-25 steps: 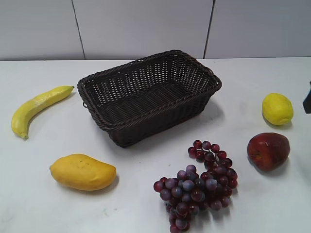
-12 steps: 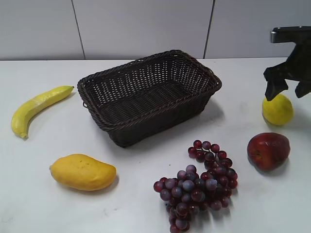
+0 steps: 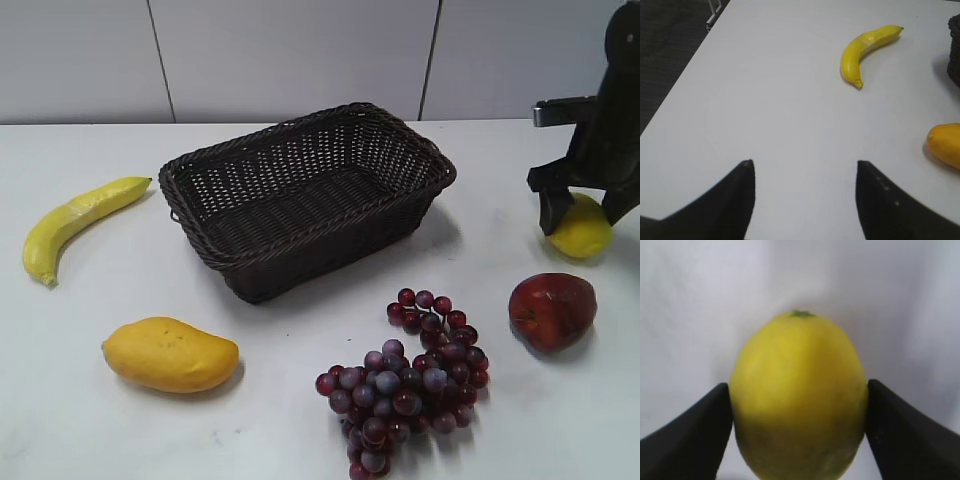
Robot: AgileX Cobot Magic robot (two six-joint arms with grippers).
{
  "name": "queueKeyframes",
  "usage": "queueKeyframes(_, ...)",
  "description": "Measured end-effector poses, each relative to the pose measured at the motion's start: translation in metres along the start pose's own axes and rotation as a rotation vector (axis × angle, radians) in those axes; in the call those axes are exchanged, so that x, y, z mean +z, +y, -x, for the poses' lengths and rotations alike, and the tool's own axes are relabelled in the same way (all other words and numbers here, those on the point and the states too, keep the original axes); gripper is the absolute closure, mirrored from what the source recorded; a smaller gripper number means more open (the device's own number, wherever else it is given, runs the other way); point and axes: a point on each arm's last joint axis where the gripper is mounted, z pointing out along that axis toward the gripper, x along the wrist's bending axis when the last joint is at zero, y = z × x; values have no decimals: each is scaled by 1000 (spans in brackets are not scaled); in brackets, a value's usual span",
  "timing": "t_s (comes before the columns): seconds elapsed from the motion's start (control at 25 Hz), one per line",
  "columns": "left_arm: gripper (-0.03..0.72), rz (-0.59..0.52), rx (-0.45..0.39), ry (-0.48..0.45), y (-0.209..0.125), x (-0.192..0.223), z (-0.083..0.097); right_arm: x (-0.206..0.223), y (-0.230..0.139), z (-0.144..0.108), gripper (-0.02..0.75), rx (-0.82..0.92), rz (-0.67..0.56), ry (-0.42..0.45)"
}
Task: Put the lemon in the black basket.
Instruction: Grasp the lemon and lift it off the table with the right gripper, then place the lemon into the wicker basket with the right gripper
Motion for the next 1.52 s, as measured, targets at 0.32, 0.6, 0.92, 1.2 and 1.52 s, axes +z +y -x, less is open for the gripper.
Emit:
queueKeyframes(0.32,216,0,0,0,0,0,0,0,1,-1,186,10,-10,15)
queueKeyframes(0.6,216,0,0,0,0,0,0,-58,21,-9,186,-1,110,37)
queueKeyframes(0.92,216,0,0,0,0,0,0,-147,38,-110,186,-234,375,181)
queueKeyframes(1.2,216,0,0,0,0,0,0,-147,16,-214,186,-439,476,265)
queueKeyframes(1.52,216,0,0,0,0,0,0,-91,0,-281,186,-538,417,311)
